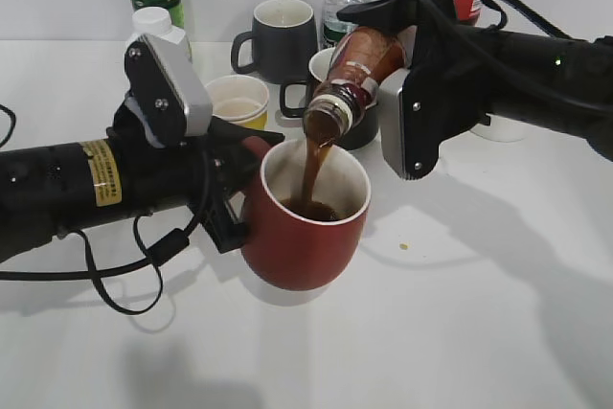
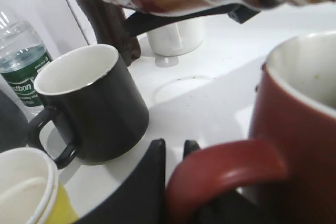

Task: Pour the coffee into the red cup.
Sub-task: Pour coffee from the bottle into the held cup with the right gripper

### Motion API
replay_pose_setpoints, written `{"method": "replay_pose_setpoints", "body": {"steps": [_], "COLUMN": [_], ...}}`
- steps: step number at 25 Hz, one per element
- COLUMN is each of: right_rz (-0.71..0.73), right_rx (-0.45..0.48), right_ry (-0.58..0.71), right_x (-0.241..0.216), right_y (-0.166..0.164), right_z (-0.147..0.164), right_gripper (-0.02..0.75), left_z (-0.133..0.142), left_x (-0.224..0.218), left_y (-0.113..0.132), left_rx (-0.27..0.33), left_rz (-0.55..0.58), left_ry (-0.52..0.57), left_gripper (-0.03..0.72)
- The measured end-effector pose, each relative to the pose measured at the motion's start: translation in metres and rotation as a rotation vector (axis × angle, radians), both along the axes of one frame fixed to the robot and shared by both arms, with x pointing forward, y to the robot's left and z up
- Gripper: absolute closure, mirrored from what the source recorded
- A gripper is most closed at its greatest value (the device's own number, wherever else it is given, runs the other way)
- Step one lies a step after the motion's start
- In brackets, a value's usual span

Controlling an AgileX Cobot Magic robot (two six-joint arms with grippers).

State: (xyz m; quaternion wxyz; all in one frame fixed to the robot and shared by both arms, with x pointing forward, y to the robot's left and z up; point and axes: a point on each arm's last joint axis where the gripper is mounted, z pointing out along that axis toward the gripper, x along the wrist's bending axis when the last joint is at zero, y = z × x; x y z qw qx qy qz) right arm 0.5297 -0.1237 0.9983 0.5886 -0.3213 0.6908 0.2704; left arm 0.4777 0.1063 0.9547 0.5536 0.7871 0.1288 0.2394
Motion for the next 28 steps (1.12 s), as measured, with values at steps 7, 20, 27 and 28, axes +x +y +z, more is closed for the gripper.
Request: {"method": "replay_pose_setpoints", "body": {"steps": [7,20,27,28], "right_rz": [0.006,-0.002,0.000,0.000], "right_rx": [-0.023,-0.039,-0.044,-0.044], "right_ry": [-0.030,-0.102,-0.118,-0.118], "right_x": [0.0001,0.0014,0.0014,0.0014], "right_y": [0.0000,-0.0006,-0.0006,-0.0006], "right_z": [0.0002,0.0036,0.0042,0.0042], "right_gripper": [0.234,0.234,0.234,0.234], "left_z": [-0.0001,-0.0002,-0.0002,-0.0002], "left_x": [-0.0003,-0.0004,-0.0005,-0.0005], "left_y": [-0.0002,-0.0002,-0.0003,-0.0003], "left_rx": [0.003,0.004,0.004,0.004], "left_rz": [-0.005,-0.007,-0.008,-0.008], "left_ry": [-0.002,-0.002,-0.003,-0.003], "left_gripper": [0.617,0.617,0.617,0.617]}}
